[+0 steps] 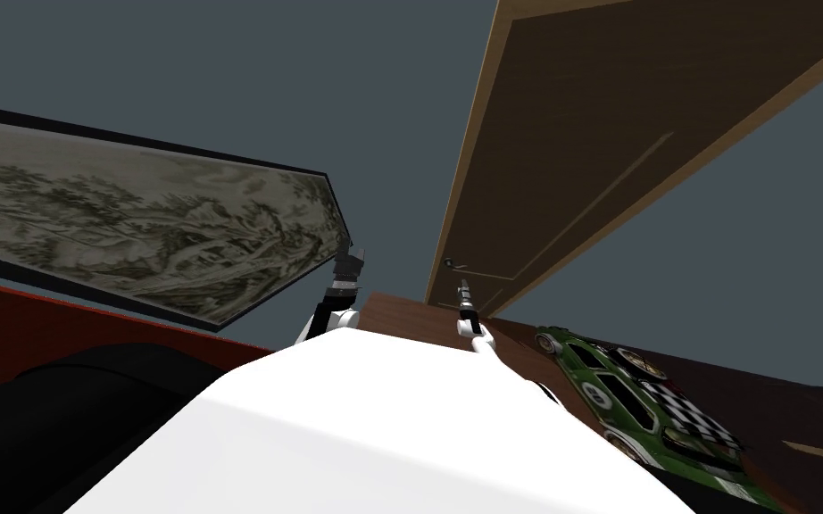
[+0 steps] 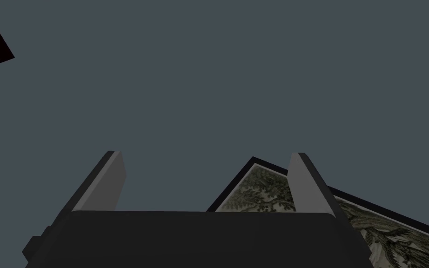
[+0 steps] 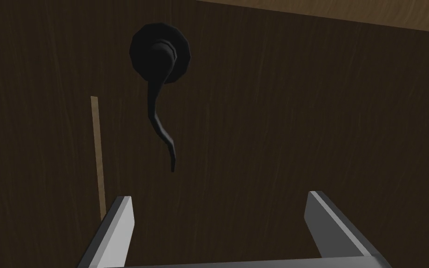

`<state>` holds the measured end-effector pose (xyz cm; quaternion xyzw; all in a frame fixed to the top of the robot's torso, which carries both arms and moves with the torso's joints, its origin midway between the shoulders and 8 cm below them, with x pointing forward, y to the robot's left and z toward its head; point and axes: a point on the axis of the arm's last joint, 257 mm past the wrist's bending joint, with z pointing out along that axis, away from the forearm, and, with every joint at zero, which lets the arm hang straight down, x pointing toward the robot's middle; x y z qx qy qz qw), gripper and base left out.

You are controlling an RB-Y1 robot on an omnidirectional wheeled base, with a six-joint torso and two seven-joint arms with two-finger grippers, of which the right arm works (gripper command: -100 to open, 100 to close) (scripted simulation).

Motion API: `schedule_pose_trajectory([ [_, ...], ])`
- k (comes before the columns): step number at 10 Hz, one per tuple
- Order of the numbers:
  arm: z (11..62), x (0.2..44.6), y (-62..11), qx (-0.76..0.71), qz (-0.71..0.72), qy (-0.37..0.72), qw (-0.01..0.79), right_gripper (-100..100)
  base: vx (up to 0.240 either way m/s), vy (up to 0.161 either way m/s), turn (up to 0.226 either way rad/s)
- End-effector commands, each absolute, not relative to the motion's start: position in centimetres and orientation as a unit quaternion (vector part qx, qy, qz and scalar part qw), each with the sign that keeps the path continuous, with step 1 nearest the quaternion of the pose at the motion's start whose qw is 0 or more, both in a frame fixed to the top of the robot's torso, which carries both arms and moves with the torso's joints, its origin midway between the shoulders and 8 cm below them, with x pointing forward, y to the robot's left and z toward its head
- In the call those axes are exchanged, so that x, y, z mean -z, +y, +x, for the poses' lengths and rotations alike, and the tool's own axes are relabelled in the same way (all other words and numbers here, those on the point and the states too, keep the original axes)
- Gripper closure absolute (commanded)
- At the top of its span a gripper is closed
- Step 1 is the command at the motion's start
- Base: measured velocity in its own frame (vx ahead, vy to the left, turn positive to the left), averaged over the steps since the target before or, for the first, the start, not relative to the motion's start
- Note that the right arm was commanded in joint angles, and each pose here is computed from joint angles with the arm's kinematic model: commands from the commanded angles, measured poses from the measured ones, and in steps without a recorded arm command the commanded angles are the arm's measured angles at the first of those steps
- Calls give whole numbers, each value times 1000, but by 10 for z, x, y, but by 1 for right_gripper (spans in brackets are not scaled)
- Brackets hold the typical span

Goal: Pull the door open

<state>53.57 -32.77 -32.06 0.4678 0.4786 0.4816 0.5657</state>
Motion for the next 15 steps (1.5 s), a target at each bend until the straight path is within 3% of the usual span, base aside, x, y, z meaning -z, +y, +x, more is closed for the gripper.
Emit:
schedule_pose_trajectory([
  [1,538,324,-328,-479,470,481,564,-100,55,-3,14],
  [12,546,352,-339,-452,495,501,548,-100,62,-9,28],
  [15,529,356,-382,-440,507,490,556,-100,129,30,124],
])
